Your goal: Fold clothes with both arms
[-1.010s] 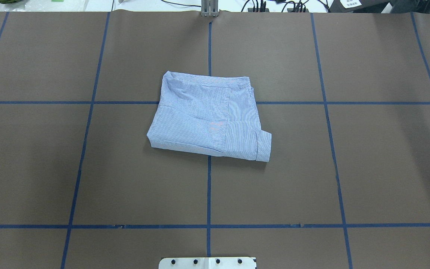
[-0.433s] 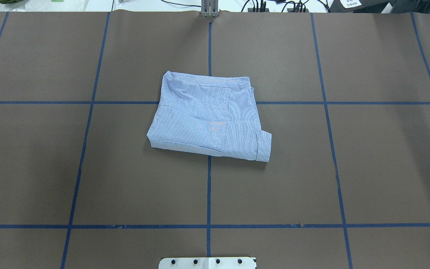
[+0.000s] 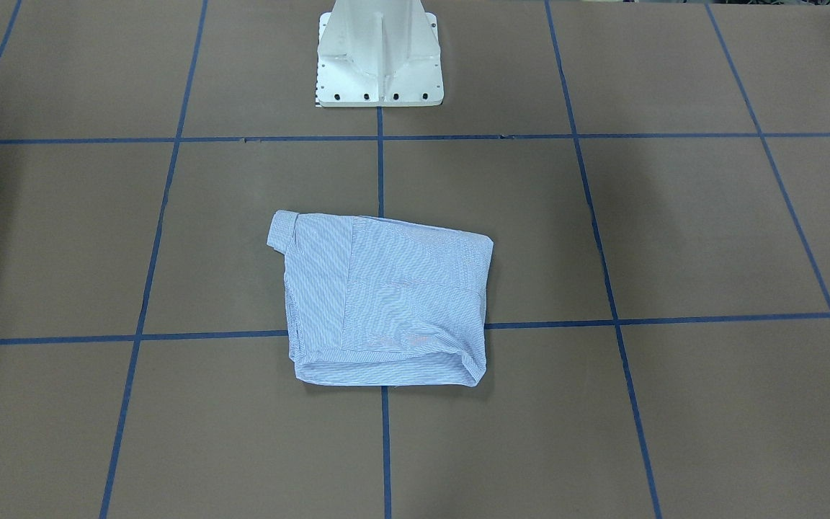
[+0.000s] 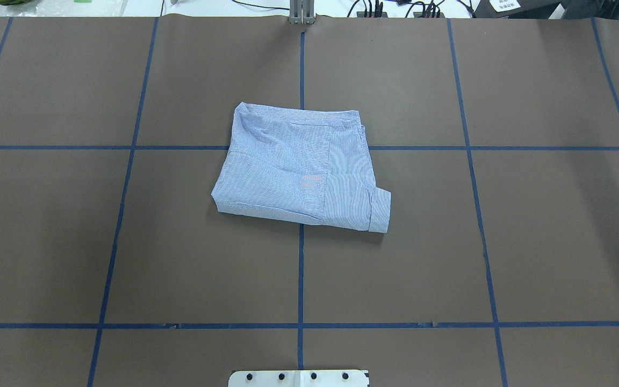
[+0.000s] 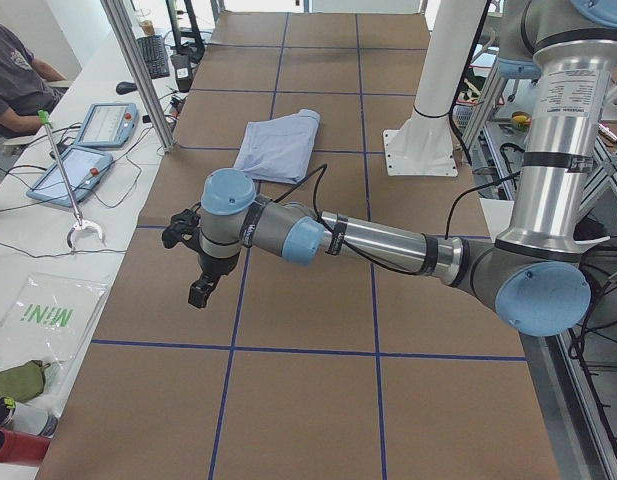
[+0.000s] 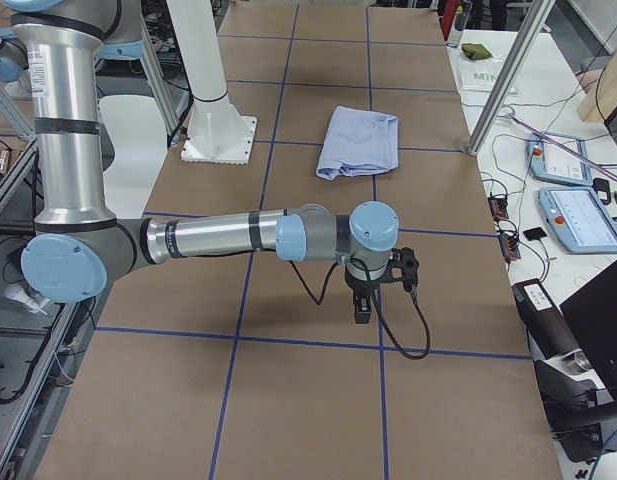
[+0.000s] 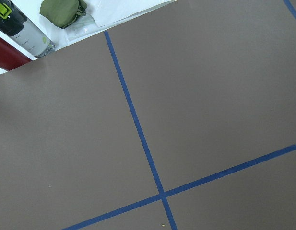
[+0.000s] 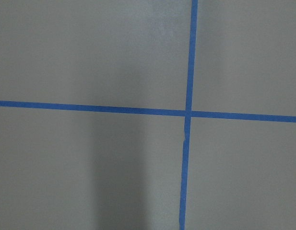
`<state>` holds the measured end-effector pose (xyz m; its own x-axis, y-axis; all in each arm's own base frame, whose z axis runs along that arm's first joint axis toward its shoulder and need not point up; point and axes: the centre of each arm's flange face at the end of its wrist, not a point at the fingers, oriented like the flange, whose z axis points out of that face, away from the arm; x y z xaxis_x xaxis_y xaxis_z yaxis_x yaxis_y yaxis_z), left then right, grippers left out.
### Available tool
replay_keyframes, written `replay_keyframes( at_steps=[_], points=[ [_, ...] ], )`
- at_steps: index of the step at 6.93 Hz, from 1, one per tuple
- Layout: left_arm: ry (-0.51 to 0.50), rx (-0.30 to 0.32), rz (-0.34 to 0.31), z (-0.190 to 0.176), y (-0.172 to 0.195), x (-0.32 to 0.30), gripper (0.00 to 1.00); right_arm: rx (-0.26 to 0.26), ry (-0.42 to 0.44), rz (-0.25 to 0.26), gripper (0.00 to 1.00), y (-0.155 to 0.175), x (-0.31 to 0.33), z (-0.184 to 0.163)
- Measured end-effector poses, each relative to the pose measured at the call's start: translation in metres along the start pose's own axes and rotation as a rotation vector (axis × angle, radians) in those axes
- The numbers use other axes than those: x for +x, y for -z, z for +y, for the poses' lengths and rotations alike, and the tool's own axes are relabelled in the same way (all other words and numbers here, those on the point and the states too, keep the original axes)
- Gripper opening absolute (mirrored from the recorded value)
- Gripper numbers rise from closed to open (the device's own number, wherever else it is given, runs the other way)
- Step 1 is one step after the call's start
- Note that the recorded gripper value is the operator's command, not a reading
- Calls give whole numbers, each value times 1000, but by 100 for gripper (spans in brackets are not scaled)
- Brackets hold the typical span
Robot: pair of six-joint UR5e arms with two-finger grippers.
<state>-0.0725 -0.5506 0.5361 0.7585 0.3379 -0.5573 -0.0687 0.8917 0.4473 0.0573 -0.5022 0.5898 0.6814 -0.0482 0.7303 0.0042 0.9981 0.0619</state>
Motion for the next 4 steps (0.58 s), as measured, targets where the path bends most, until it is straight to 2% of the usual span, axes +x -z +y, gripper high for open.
replay_keyframes(
  at_steps=[4],
  points=[
    [3,-3,-1,1,0,0,99,2,2,5,100,1,0,-2]
  ],
)
